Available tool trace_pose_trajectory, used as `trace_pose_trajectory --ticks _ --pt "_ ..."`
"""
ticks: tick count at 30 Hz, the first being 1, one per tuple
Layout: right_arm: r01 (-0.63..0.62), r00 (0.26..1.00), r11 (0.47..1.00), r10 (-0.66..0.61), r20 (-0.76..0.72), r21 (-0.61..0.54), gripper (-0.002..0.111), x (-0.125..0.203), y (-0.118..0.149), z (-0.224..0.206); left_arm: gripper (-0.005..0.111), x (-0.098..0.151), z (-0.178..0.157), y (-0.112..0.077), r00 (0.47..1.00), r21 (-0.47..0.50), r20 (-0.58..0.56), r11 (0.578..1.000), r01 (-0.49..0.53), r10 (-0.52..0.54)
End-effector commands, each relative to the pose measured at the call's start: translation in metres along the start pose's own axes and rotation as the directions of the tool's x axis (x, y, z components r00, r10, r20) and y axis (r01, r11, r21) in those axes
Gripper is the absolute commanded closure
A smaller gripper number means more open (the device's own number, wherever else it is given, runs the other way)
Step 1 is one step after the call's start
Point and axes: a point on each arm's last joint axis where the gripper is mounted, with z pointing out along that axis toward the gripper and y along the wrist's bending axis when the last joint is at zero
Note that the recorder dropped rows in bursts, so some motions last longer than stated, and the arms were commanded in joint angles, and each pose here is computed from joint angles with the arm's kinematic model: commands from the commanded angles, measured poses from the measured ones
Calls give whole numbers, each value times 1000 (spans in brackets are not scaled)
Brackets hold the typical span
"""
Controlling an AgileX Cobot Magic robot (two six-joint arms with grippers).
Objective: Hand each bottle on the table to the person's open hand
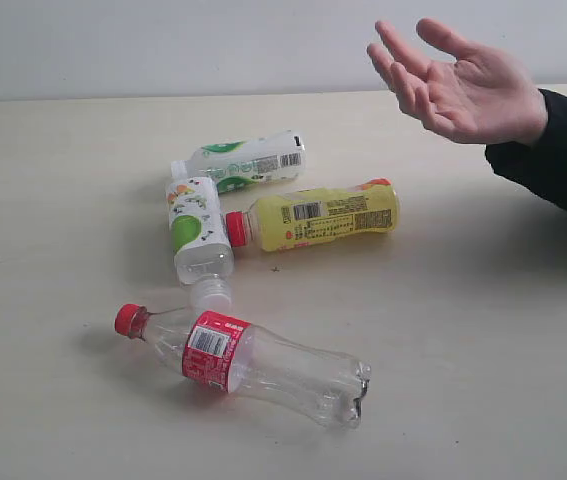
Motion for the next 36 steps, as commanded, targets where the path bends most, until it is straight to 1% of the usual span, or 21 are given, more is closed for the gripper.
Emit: trace_pose_trajectory --ticks 1,12,14,15,16,17,20,21,22,23,24,26,28,30,34,36 --pt "2 1000 1000 -2 4 5 108 1 0 0 107 0 -1 0 1000 -1 6 1000 5 -5" --pt "4 1000 1000 -4 4 5 108 1 0 0 107 0 -1 0 1000 -1 6 1000 5 -5" --pt "4 999 1000 -4 36 0 108 -2 0 0 107 0 -1 0 1000 -1 6 1000 5 -5" --pt "-22 995 1000 23 93 -10 108 -7 1 -1 107 0 -1 0 1000 -1 6 1000 5 -5" --pt "-74 991 997 75 111 -18 108 -9 1 -1 107 0 -1 0 1000 -1 6 1000 5 -5" --pt "-171 978 985 173 121 -29 108 -10 1 -1 107 0 -1 0 1000 -1 6 1000 5 -5" --pt "-228 961 973 231 154 -42 108 -13 1 -2 107 0 -1 0 1000 -1 6 1000 5 -5" --pt "-306 933 951 311 180 -56 108 -16 0 -2 107 0 -1 0 1000 -1 6 1000 5 -5" --pt "-406 893 911 411 185 -69 108 -17 -1 -2 107 0 -1 0 1000 -1 6 1000 5 -5" --pt "-441 875 895 446 186 -73 108 -17 -2 -2 107 0 -1 0 1000 -1 6 1000 5 -5" --pt "-452 870 889 458 185 -74 108 -17 -2 -2 107 0 -1 0 1000 -1 6 1000 5 -5" --pt "-465 863 882 471 181 -78 108 -17 -2 -2 107 0 -1 0 1000 -1 6 1000 5 -5" --pt "-400 895 913 408 183 -77 108 -21 0 -3 107 0 -1 0 1000 -1 6 1000 5 -5" --pt "-363 906 927 375 197 -95 108 -42 5 -8 107 0 -1 0 1000 -1 6 1000 5 -5" --pt "-344 911 933 359 200 -108 108 -74 10 -11 107 0 -1 0 1000 -1 6 1000 5 -5" --pt "-319 929 943 331 168 -94 108 -87 13 -7 107 0 -1 0 1000 -1 6 1000 5 -5"
